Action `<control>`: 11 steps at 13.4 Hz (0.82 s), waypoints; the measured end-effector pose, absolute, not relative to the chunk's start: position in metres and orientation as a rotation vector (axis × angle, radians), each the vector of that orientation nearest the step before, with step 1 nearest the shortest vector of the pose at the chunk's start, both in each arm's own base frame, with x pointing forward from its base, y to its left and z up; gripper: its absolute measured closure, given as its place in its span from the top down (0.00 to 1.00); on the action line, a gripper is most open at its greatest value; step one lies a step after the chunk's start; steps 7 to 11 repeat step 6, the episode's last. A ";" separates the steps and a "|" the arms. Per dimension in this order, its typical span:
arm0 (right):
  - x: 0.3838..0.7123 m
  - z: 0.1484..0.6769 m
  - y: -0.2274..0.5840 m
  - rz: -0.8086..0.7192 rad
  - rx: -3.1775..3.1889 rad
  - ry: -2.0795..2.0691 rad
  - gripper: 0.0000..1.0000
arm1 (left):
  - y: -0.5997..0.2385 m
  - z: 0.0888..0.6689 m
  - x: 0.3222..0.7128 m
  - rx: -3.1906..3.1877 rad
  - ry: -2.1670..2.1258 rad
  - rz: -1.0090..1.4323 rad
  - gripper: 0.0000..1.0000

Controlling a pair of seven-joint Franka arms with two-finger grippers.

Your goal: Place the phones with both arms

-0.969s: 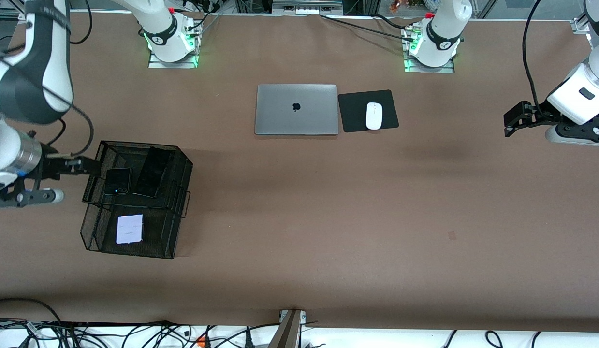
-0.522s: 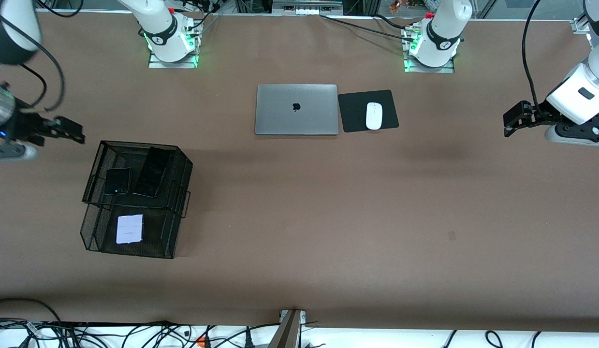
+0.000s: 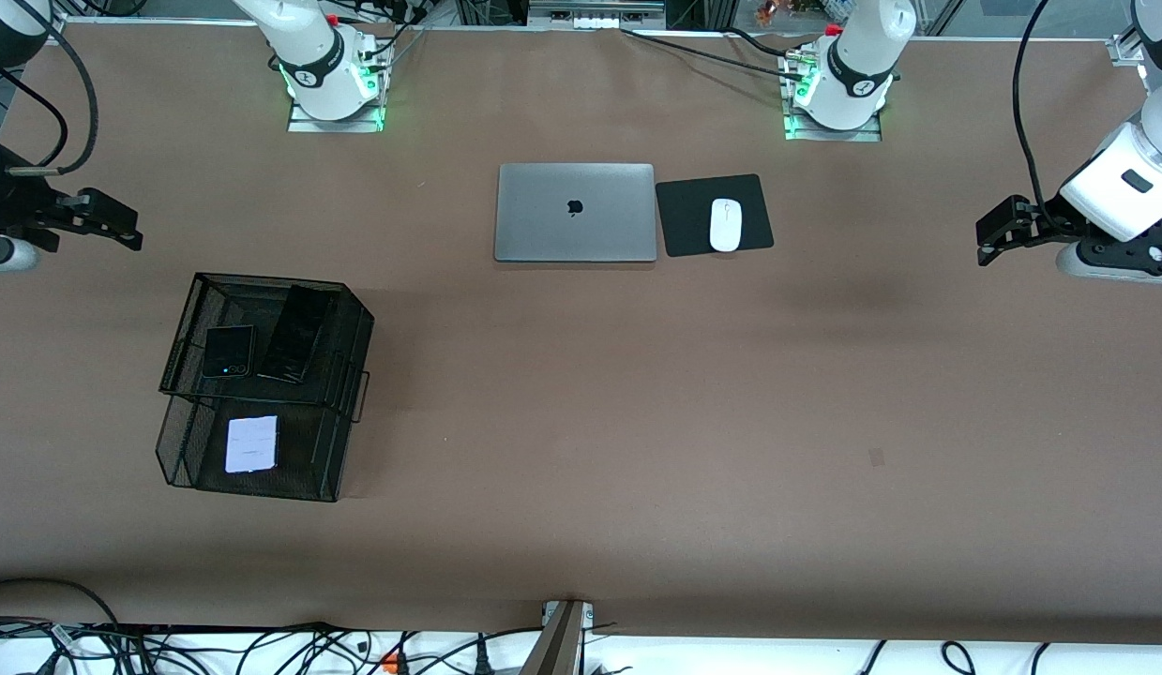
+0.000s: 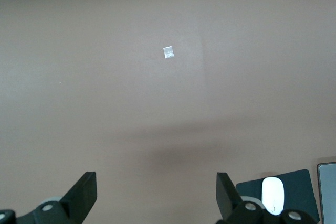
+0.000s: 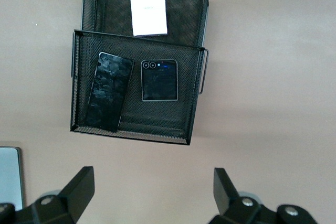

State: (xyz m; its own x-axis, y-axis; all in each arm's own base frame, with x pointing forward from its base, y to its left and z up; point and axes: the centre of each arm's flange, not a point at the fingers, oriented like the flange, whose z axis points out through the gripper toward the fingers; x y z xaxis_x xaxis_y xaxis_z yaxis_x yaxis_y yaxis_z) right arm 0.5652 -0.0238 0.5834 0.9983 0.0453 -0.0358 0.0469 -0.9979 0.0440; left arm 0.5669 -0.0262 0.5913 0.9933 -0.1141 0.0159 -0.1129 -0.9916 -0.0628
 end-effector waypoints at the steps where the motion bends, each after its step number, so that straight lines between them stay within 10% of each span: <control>1: 0.565 0.585 -0.027 -0.051 3.095 0.063 1.00 | -0.026 0.591 0.567 -3.075 0.175 -0.030 1.00; 11: 0.565 0.585 -0.033 -0.055 3.095 0.045 1.00 | -0.026 0.591 0.567 -3.075 0.175 -0.030 1.00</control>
